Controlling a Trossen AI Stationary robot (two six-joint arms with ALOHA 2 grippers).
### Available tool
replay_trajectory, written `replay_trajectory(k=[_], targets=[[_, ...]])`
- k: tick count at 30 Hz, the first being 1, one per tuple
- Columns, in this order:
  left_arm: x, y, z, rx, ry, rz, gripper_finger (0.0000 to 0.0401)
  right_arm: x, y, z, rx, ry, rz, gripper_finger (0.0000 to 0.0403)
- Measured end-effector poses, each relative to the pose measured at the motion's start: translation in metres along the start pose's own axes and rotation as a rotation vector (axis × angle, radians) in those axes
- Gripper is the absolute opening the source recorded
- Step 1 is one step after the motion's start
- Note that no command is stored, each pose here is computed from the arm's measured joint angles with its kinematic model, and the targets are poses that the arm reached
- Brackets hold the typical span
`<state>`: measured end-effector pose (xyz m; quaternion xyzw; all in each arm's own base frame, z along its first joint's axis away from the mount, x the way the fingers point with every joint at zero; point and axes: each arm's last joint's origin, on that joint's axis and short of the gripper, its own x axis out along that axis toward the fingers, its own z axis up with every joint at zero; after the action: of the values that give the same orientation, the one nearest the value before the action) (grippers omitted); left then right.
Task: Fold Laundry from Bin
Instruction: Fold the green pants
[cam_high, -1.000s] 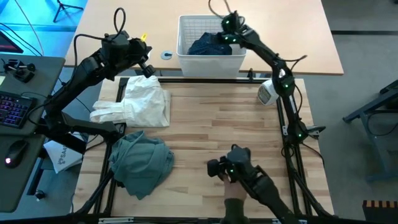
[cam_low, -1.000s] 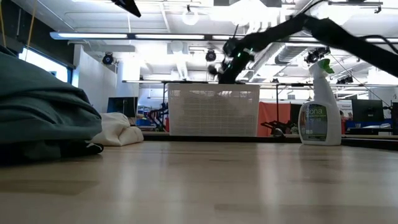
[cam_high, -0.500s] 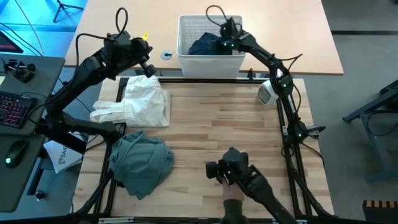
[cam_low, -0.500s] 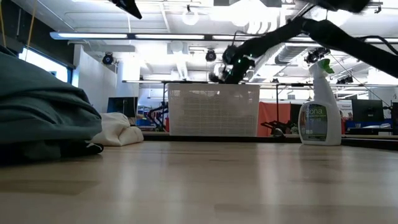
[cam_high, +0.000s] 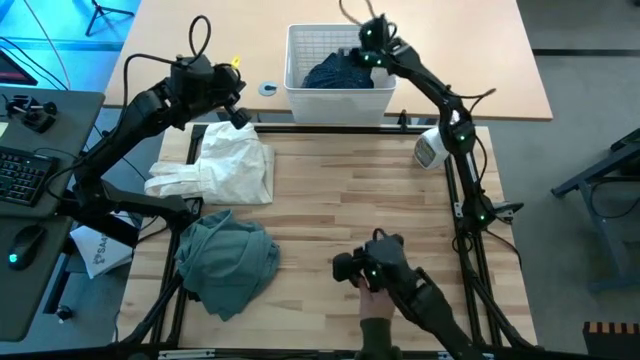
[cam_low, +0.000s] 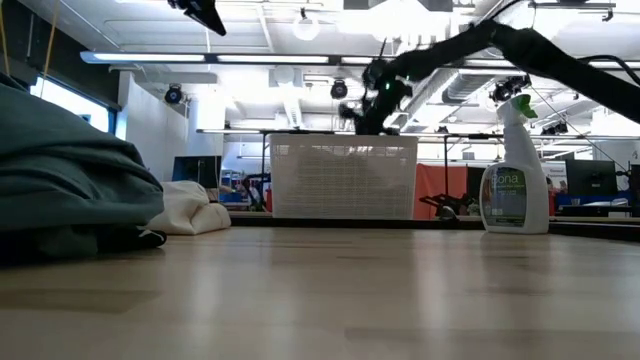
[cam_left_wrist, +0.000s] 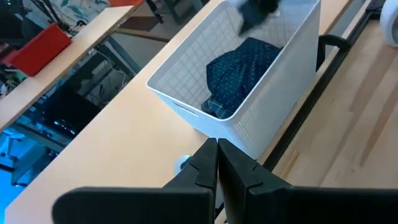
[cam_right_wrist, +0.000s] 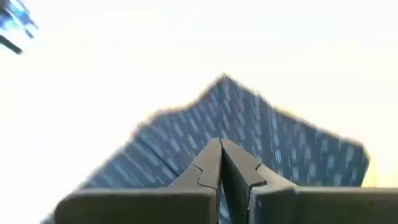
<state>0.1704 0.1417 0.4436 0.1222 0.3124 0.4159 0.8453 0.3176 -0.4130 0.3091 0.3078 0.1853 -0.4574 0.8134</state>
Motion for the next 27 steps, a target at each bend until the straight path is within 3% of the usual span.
replay_trajectory(k=[7,11,19,23,27], targets=[[0.004,0.003,-0.017,-0.013,0.14,-0.025,0.0,-0.071,0.04,0.036,-0.083,-0.25,0.153,0.0005],[0.01,0.001,-0.031,-0.033,0.199,-0.119,0.0,-0.102,0.07,0.026,-0.256,-0.223,0.186,0.0005],[0.013,-0.01,-0.049,-0.034,0.212,-0.285,0.0,-0.113,0.115,-0.056,-0.5,0.125,0.333,0.0005],[-0.006,-0.014,-0.05,-0.036,0.191,-0.322,0.0,-0.132,0.124,-0.098,-0.517,0.138,0.405,0.0005],[-0.034,-0.022,-0.05,-0.094,0.144,-0.4,0.0,-0.151,0.113,-0.14,-0.454,0.114,0.401,0.0005]])
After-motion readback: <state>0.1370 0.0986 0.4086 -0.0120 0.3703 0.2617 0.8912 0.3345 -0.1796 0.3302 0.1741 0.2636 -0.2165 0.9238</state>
